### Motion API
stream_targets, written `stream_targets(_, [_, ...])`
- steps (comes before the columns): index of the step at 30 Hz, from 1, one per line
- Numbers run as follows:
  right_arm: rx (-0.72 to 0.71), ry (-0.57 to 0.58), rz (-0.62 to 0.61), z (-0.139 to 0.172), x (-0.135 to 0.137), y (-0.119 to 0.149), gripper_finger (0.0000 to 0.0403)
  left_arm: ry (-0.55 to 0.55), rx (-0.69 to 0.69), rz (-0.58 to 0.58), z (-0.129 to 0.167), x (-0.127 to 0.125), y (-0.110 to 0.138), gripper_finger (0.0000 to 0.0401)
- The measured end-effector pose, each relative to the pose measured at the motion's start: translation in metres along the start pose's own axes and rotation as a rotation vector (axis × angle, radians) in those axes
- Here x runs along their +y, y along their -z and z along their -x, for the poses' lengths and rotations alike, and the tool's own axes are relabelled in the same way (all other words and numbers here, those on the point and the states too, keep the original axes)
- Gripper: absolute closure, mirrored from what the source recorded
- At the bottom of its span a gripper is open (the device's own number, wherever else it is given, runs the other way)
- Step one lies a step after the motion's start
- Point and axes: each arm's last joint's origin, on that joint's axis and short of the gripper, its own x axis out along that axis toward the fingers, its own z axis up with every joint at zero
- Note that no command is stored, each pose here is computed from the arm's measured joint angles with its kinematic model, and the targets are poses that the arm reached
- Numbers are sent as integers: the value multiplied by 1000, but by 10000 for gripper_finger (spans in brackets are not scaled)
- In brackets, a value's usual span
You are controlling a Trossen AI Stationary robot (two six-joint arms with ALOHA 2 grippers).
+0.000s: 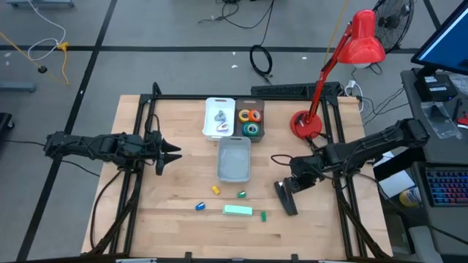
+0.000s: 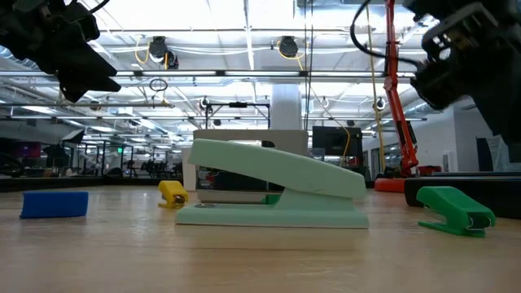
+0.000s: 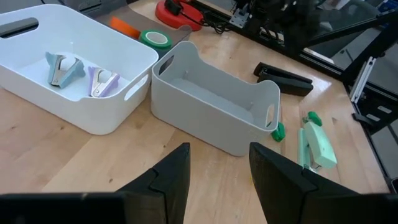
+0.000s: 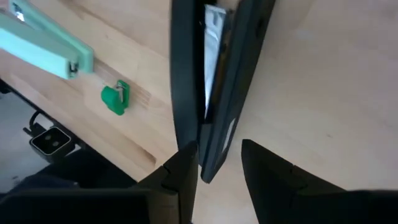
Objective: Pick and place Stapler, Stapler remover, tape
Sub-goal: Put the black stapler into the gray bin
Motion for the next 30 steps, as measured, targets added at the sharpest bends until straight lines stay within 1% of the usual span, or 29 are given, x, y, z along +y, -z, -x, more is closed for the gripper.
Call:
stream_targets(5, [40, -41, -53, -15, -11, -2, 287, 0, 0, 2, 0, 0, 0, 235])
stream_targets(10, [38, -64, -60, -19, -13, -3, 287, 1, 0, 4, 0, 0, 0, 235])
stream_targets(15, [37, -98, -67, -19, -10, -3, 287, 2, 0, 4, 0, 0, 0, 235])
stream_targets(21, [26, -70, -93, -19, -12, -1, 287, 0, 0, -3, 0, 0, 0, 235])
stream_targets(30, [-7, -47, -94, -23, -13, -3, 287, 0, -2, -26, 0, 0, 0, 235])
